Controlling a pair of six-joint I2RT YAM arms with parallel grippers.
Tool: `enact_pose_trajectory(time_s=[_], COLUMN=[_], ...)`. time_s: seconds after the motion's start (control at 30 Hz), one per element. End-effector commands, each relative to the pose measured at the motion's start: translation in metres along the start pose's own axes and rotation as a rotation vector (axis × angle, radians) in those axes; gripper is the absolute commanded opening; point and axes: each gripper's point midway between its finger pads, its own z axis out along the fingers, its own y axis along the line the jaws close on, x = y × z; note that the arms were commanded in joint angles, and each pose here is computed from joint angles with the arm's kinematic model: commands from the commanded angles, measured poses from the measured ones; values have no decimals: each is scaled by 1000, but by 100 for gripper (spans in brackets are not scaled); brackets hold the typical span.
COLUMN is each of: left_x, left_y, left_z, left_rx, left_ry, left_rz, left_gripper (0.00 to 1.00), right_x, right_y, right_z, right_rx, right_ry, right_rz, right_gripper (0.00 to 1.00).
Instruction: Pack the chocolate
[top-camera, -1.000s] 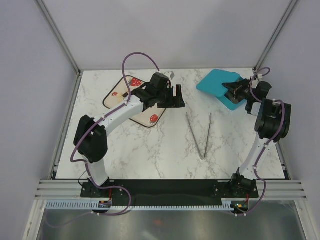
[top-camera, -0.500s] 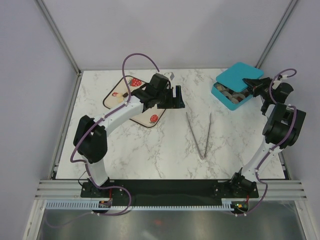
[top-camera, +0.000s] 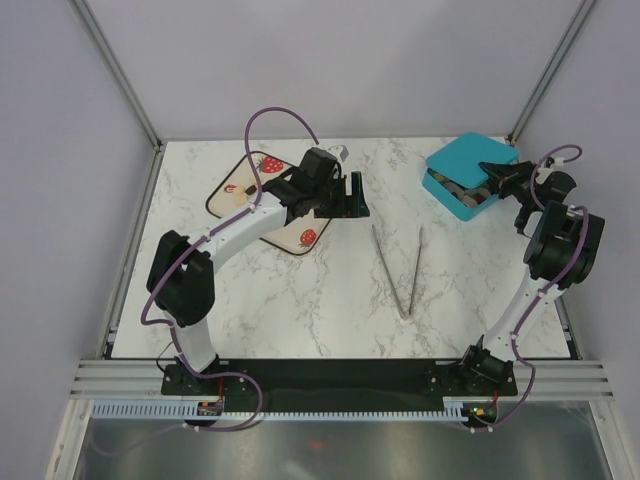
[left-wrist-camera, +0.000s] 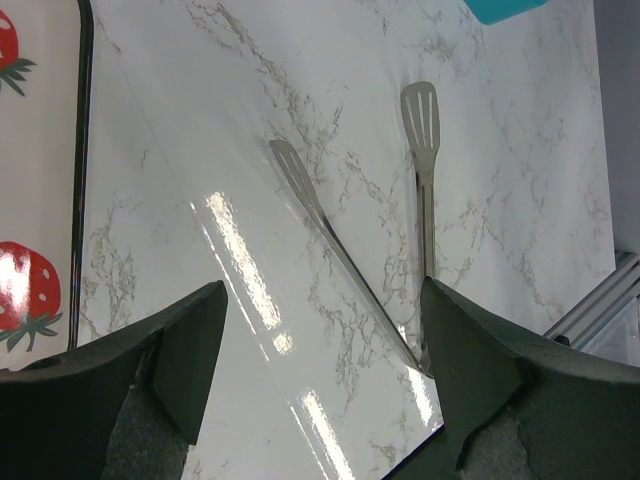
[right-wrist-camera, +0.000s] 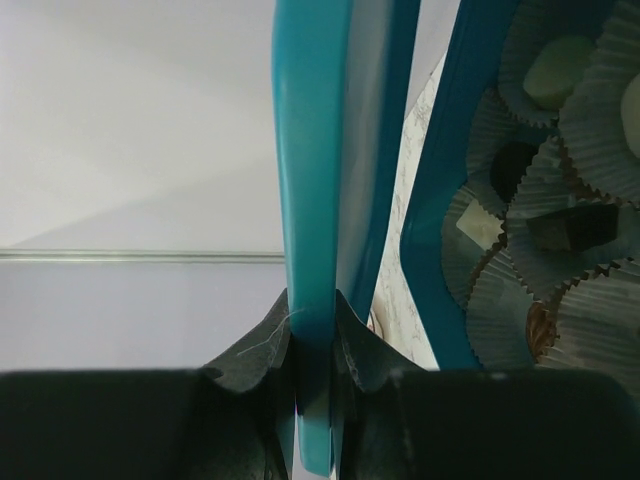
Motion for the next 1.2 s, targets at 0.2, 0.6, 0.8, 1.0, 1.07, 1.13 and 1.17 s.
enact_pose_trajectory(time_s=[0.2, 0.6, 0.8, 1.0, 1.07, 1.13, 1.17], left_x=[-16, -16, -16, -17, -18, -16, -17], left_y=[-3, -1, -1, -2, -2, -3, -4], left_z=[4, 5, 3, -2, -3, -4, -5], left_rx=[13, 8, 9, 11, 11, 13, 17], left_ry=[-52, -50, -51, -59, -62, -59, -62], left_rz=[54, 55, 55, 56, 56, 55, 56], left_gripper=[86, 86, 86, 86, 86, 85, 85], right_x=[3, 4, 2, 2, 2, 3, 3], right_y=[-6, -35, -41, -50, -51, -55, -55], right_z=[1, -12, -19, -29, -30, -33, -34], right_rx=[-10, 54, 68, 117, 133, 156, 164], right_ry=[8, 3, -7, -23, -23, -22, -28], right_rz=[-42, -6, 2, 6, -11, -4, -24], right_gripper=[0, 0, 12, 31, 37, 42, 43])
